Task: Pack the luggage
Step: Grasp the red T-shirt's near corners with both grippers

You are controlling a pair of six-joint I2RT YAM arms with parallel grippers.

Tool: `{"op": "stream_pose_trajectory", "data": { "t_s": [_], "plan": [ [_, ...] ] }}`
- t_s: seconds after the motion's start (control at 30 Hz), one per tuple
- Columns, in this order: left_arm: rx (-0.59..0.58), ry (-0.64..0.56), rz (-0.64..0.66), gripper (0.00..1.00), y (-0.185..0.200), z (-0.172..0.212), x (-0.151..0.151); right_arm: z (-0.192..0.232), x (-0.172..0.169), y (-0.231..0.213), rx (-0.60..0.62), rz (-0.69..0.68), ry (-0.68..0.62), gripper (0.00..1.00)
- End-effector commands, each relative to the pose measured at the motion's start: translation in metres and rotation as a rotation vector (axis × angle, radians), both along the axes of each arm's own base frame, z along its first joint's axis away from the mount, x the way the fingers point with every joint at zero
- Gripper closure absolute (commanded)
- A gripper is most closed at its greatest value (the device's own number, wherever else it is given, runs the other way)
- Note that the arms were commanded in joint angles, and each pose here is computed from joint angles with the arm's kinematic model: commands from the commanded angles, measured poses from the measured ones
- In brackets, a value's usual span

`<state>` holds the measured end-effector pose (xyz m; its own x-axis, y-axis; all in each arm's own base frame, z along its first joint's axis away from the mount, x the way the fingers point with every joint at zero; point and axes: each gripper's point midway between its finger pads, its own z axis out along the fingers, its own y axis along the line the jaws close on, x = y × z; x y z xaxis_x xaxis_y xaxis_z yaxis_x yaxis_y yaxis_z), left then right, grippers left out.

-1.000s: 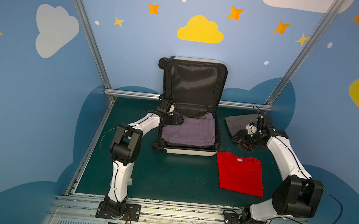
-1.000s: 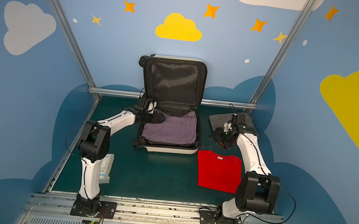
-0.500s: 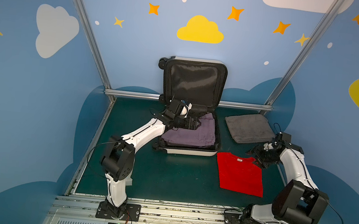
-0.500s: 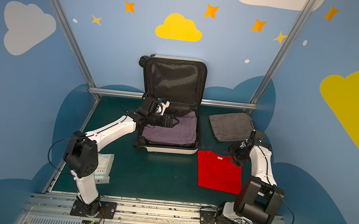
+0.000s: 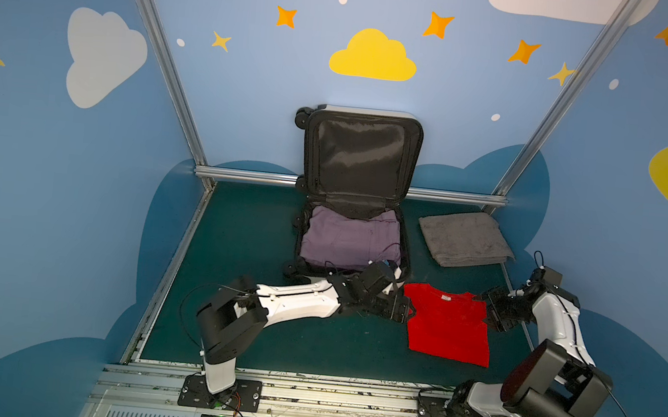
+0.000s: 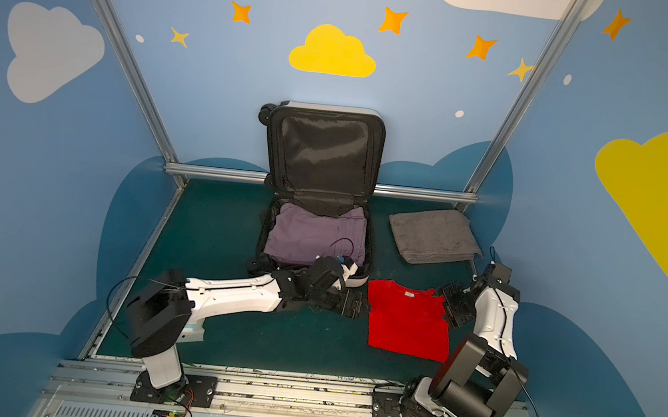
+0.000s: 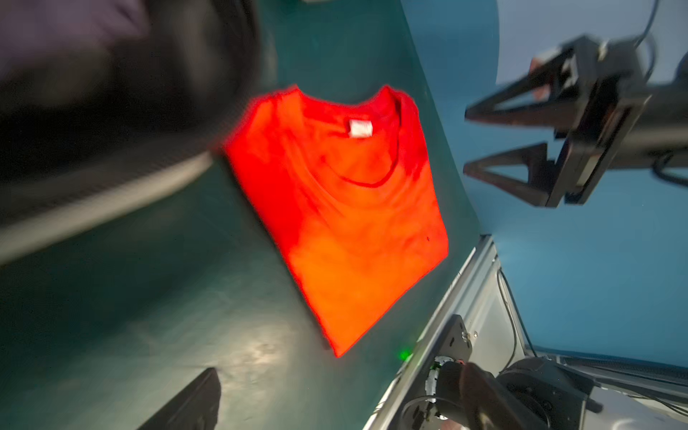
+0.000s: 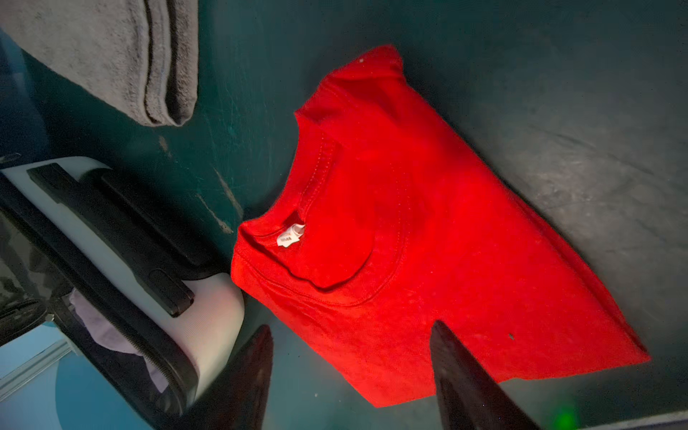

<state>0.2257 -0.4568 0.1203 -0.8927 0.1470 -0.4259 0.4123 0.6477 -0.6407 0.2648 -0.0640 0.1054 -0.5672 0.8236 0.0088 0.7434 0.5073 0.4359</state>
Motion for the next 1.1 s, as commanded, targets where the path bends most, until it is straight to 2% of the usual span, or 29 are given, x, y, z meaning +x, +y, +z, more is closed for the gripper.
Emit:
{"op": "stream_pose_trajectory", "data": {
  "t_s": [0.0,0.3,0.6,0.73,0.9,1.0,1.07],
  "plan": [
    [-0.041,0.01,0.062,0.02,-0.022,-0.005,0.011,0.002,0.001,0.003,0.017,-0.005,-0.025,0.34],
    [0.027,0.054,0.105,0.04,-0.042,-0.056,-0.001,0.008,0.009,0.008,0.061,-0.006,-0.086,0.35],
    [-0.002,0.105,0.095,0.07,-0.063,-0.087,-0.003,0.014,0.014,0.016,0.096,-0.001,-0.135,0.35],
    [-0.029,0.121,0.094,0.11,-0.073,-0.096,-0.005,0.018,0.015,0.017,0.099,0.001,-0.15,0.35],
    [-0.058,0.11,0.1,0.24,-0.076,-0.101,-0.003,0.022,0.017,0.021,0.107,0.019,-0.164,0.36],
    [-0.07,0.091,0.107,0.41,-0.075,-0.101,-0.001,0.023,0.019,0.025,0.106,0.036,-0.168,0.36],
    [-0.072,0.08,0.113,0.59,-0.073,-0.101,0.0,0.024,0.019,0.029,0.102,0.053,-0.167,0.36]
  ]
}}
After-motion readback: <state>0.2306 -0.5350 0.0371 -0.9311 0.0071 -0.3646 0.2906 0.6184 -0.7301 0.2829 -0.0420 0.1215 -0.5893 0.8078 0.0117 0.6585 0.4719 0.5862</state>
